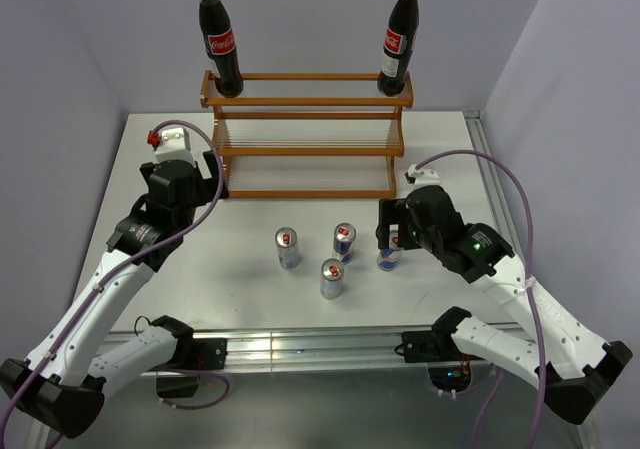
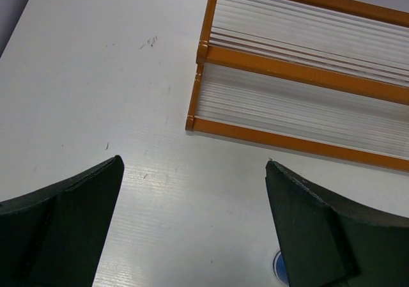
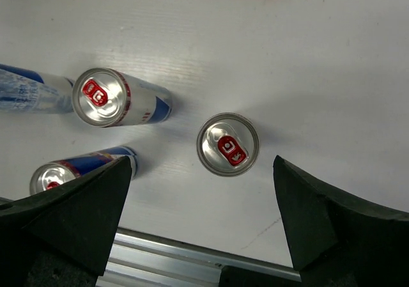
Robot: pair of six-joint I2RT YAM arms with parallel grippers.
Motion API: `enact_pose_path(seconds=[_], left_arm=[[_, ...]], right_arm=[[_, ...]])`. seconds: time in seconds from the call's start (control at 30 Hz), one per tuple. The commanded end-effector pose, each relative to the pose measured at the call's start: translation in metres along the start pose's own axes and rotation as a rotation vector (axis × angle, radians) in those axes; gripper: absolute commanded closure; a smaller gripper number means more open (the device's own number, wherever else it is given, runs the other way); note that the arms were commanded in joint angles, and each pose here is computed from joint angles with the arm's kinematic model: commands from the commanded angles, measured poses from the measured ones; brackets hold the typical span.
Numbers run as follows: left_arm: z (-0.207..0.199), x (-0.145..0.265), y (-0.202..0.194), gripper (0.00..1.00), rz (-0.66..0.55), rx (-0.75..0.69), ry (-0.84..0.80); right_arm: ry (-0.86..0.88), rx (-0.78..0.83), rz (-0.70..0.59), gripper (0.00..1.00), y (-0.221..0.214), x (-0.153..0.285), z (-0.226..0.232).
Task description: Place and organize the beverage onto the shelf
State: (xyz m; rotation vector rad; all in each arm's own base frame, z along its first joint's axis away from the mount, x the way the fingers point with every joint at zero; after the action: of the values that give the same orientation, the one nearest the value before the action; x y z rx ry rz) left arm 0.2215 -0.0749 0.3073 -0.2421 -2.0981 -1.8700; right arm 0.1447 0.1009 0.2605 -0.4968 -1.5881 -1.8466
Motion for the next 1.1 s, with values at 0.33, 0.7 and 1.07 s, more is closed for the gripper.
enact_pose_path(seconds=[0.33, 0.7, 1.07], left_arm=[[-0.002, -0.003, 0.003, 0.01, -0.001, -0.009, -0.013], [-0.005, -0.006, 0.0, 0.01, 0.022, -0.029, -0.034], [-0.011, -0.001, 0.01, 0.0, 0.047, -0.03, -0.082]], right_arm=[[-0.194, -0.067, 0.113, 0.09, -0.019, -0.036, -0.003], [-0.301, -0.055, 0.191, 0.29, -0.031, -0.058, -0.007], [-0.279, -0.037, 0.19, 0.85, -0.022, -0.053, -0.003]])
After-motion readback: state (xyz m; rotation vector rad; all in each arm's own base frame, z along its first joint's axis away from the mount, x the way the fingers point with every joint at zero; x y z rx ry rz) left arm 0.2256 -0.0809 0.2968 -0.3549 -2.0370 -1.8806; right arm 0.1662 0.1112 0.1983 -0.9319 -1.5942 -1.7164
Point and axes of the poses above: each gripper's point midway between its finger pads, its own x axis back along the fingers, its own z axis along the line the jaws close on, y = z × x, the point moved 9 cm from there along x, back along the fingers, and after that the axes turned 3 degrees about -x, right-handed, at the moved point
